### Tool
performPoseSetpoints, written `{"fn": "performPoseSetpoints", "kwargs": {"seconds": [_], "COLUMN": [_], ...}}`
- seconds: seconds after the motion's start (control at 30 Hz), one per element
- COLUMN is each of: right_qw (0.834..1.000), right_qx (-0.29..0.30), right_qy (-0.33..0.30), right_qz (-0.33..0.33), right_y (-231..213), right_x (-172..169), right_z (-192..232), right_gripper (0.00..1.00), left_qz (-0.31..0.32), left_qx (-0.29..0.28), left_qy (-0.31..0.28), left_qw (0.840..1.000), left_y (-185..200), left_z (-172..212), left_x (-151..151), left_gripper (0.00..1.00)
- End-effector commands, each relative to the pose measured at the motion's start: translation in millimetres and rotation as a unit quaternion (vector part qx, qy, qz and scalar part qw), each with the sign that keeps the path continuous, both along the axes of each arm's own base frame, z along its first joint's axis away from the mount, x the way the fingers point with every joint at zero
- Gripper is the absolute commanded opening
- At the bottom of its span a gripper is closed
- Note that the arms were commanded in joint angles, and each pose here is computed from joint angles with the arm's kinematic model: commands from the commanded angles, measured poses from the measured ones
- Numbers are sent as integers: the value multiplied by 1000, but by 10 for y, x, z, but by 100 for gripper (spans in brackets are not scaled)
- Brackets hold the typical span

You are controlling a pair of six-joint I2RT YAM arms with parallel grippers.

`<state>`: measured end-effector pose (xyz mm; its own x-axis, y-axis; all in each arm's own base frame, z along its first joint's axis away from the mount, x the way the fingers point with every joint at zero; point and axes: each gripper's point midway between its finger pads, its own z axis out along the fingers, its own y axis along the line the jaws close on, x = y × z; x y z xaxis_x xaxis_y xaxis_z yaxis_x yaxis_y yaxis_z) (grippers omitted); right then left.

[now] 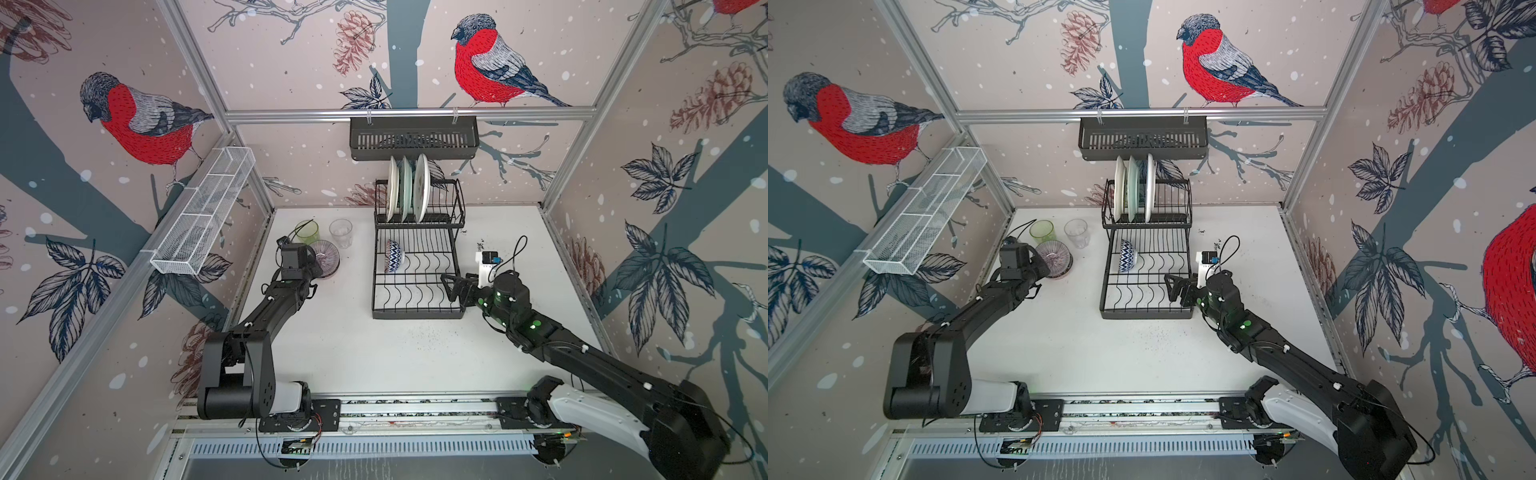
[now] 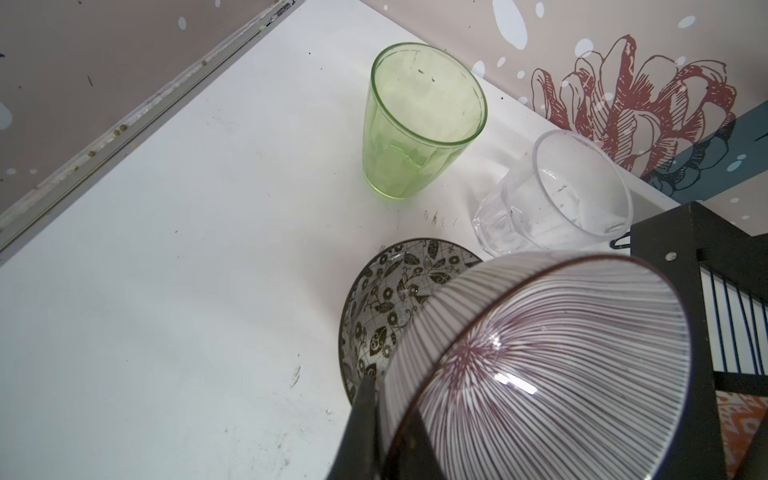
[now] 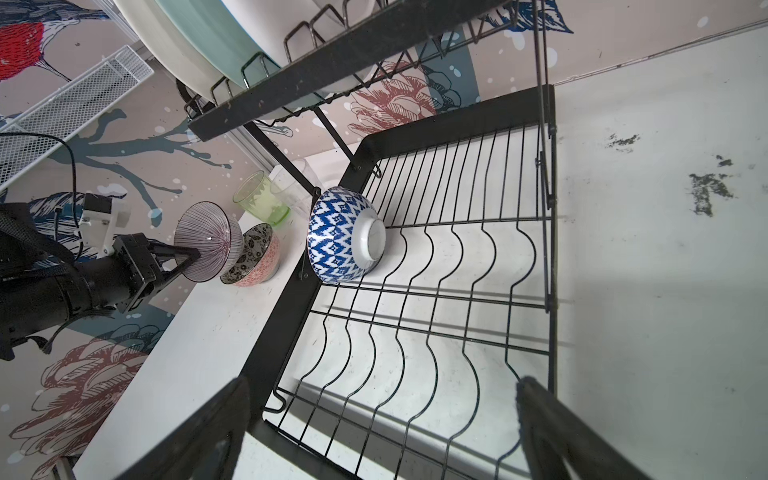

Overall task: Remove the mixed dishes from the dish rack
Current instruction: 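Lower the striped bowl onto the pink floral bowl and open the left gripper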

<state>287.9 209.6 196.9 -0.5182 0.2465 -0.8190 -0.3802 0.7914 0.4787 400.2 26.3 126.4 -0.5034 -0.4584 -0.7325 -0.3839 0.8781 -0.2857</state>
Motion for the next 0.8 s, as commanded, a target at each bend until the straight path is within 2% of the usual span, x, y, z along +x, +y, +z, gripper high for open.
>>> {"fn": "performPoseSetpoints", "kwargs": {"seconds": [0.0,0.47,0.77], "right_qw": [1000,1000,1000], "right_qx": [16,14,12], "right_qy": [-15,-8,-8], "right_qz": [7,14,19], "right_y": [49,118,157], "right_x": [22,73,102], "right_z": [102,95,114], "right_gripper": [100,99,100], "left_qz": [-4,-15,-15], "left_qx": [-10,-18,-6], "left_qy": [-20,1,53], "left_qw": [1000,1000,998], "left_y": [-22,-29,12], "left_z": [123,-26,-219], "left_x": [123,234,287], "left_gripper": [0,0,0]}}
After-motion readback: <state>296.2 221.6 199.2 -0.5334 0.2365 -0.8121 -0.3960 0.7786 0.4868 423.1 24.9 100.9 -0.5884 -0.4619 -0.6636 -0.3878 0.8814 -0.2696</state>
